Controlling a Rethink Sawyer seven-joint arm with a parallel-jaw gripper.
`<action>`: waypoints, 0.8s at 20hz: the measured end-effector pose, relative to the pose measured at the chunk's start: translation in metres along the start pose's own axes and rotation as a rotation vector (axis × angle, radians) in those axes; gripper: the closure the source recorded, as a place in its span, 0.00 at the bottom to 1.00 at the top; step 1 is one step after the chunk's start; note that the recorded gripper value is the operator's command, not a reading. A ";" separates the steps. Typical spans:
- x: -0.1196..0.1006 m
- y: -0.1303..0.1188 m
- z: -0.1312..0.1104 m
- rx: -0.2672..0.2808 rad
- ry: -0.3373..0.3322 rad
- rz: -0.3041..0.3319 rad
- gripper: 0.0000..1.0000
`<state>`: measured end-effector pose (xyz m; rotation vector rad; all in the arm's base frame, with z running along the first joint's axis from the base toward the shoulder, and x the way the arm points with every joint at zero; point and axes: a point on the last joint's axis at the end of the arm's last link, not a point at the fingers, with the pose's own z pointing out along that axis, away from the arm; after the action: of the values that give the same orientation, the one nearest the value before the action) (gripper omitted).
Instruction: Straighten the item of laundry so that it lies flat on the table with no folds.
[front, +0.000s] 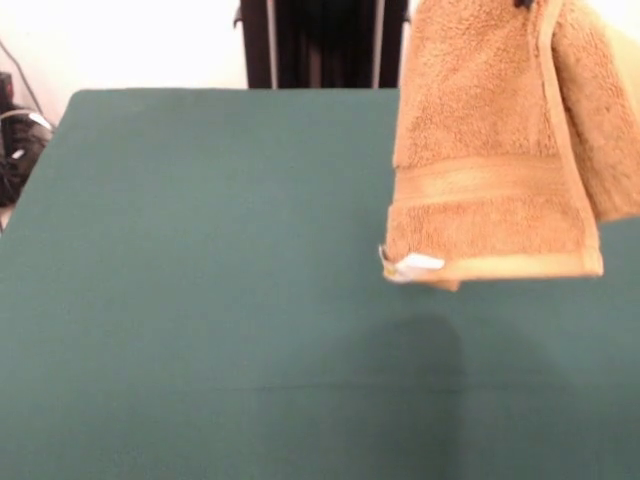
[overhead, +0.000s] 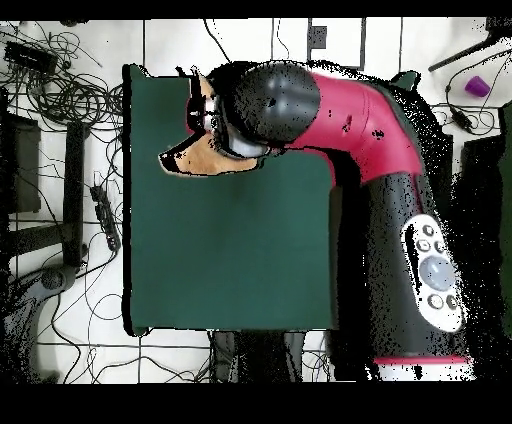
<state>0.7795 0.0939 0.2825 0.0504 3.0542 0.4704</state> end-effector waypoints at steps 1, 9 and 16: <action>-0.005 0.000 0.000 0.003 -0.004 0.001 1.00; -0.075 0.005 0.013 0.026 -0.026 -0.021 1.00; -0.106 0.004 0.031 0.050 -0.022 0.019 1.00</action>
<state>0.8874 0.1025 0.2589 0.0852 3.0465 0.3923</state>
